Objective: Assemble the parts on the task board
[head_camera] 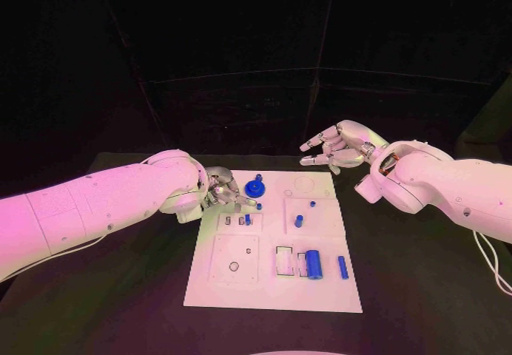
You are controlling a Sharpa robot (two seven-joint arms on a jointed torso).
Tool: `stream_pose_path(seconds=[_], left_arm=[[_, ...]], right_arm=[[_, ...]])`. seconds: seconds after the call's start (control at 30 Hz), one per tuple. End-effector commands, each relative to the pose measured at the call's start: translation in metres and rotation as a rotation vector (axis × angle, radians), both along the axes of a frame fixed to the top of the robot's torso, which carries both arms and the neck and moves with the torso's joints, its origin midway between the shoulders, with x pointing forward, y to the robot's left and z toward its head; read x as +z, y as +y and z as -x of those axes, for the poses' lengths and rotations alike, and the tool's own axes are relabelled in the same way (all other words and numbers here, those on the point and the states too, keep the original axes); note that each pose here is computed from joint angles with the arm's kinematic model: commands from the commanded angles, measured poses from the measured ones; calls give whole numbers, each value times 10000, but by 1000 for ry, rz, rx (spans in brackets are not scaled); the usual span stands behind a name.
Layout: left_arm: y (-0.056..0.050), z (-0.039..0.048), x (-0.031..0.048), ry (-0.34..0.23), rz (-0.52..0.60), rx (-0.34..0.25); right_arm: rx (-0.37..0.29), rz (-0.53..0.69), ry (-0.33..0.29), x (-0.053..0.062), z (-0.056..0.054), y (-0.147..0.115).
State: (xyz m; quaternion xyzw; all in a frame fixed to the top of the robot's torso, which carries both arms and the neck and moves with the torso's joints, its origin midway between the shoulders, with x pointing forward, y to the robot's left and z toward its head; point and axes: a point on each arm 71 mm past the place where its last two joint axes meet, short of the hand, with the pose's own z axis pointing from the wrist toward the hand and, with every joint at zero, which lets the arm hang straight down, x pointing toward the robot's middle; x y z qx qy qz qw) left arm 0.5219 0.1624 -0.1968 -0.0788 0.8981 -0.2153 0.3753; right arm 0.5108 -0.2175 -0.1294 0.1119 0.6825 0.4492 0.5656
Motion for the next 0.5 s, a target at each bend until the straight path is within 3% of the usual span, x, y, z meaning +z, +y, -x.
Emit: stream_pose_path(seconds=[0.03, 0.5], left_arm=[[0, -16, -6, 9, -87, 2], [-165, -15, -104, 49, -162, -56]], right_arm=[[1, 4, 12, 3, -11, 5], [0, 7, 16, -13, -55, 65]])
